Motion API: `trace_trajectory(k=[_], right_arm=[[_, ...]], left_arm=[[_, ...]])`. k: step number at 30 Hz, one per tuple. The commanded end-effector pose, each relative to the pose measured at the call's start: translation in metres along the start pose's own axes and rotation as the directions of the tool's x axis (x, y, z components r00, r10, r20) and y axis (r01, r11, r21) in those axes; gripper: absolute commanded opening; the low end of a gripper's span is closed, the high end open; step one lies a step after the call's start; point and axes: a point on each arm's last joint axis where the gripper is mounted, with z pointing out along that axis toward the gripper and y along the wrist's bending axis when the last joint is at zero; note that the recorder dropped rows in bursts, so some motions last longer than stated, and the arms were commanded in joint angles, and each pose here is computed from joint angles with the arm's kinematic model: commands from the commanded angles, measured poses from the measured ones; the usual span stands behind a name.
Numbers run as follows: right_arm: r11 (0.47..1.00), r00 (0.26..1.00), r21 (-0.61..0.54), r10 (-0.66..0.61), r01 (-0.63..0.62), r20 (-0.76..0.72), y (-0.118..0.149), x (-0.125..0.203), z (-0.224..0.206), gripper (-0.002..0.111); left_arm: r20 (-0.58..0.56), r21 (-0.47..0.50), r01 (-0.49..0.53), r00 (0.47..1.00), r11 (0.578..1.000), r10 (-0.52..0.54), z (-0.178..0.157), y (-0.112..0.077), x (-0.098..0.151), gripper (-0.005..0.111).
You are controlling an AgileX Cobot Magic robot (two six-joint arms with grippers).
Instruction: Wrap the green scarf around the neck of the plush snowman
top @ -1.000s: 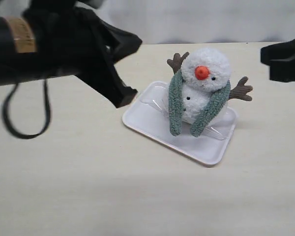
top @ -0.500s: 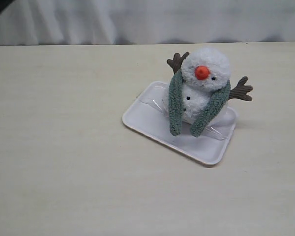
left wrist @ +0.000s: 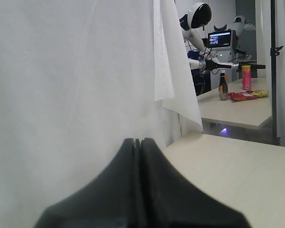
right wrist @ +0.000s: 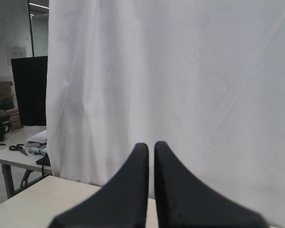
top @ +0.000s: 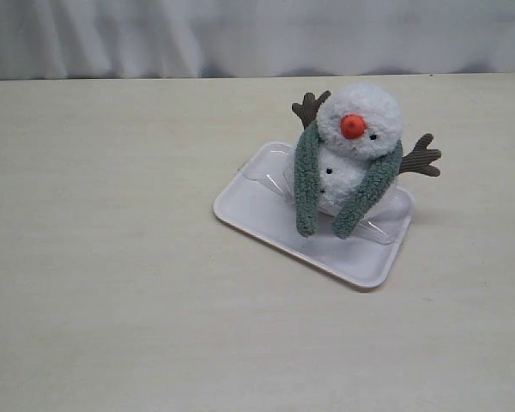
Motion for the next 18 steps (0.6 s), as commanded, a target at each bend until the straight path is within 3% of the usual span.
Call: trace_trajectory(k=[1,18], right_arm=[[1.0,1.0,0.002,-0.007,0.007,0.004,0.0002,0.0009,-0.0026,0.004],[1.0,1.0,0.002,-0.007,0.007,0.004,0.0002,0.0009,-0.0026,0.004]], left_arm=[[-0.001,-0.001,0.012,1.0,1.0,-0.012,-0.0013,0.0001,0.0007,0.0],[-0.008,0.0,0.01,1.0,1.0,-0.01,-0.0023,0.0,0.0009,0.0]])
